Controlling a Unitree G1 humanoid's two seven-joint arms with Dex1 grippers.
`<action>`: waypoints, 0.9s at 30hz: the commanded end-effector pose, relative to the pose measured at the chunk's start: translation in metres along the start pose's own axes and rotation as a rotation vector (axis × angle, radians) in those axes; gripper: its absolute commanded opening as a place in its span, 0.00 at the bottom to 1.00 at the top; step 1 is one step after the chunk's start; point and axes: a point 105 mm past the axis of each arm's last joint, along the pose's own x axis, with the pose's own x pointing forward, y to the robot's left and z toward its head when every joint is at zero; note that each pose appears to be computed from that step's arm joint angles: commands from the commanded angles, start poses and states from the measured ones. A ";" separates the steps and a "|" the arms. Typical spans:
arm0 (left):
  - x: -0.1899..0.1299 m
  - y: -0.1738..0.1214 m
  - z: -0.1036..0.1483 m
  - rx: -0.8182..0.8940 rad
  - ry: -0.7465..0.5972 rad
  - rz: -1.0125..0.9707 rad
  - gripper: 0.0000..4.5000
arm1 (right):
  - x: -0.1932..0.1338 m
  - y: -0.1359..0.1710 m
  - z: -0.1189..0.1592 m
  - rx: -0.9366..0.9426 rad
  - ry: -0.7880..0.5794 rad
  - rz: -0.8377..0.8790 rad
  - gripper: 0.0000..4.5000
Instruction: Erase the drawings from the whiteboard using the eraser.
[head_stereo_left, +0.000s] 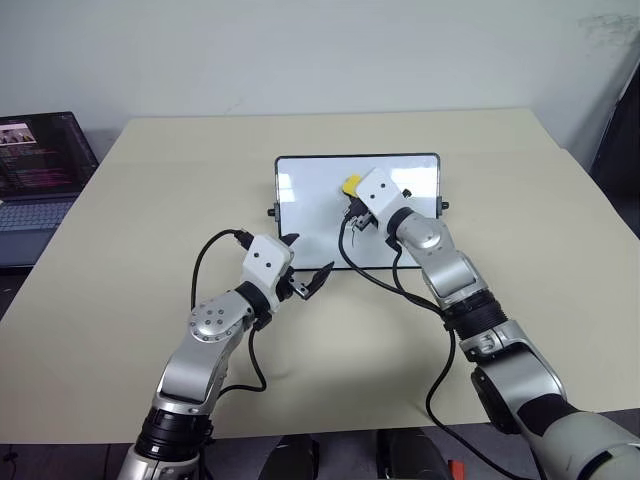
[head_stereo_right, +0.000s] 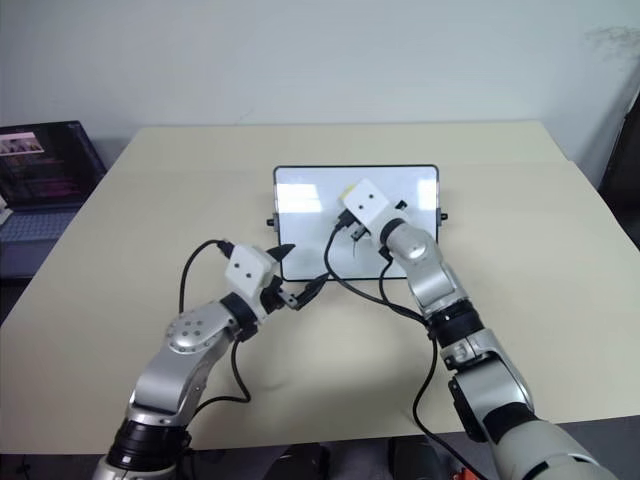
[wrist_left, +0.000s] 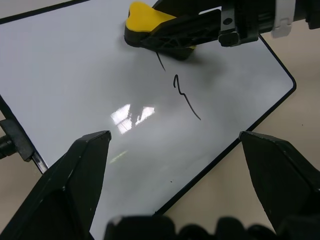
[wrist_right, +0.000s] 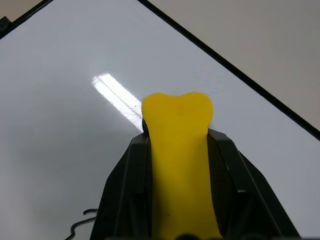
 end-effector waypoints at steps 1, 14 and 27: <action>-0.001 0.003 0.022 0.034 -0.071 0.013 1.00 | -0.001 -0.007 0.006 0.014 -0.014 -0.019 0.25; -0.002 0.004 0.024 0.038 -0.074 0.017 1.00 | -0.006 0.013 -0.007 0.051 0.021 0.037 0.25; -0.001 0.004 0.028 0.040 -0.077 0.013 1.00 | -0.008 0.015 -0.006 0.060 0.023 0.038 0.25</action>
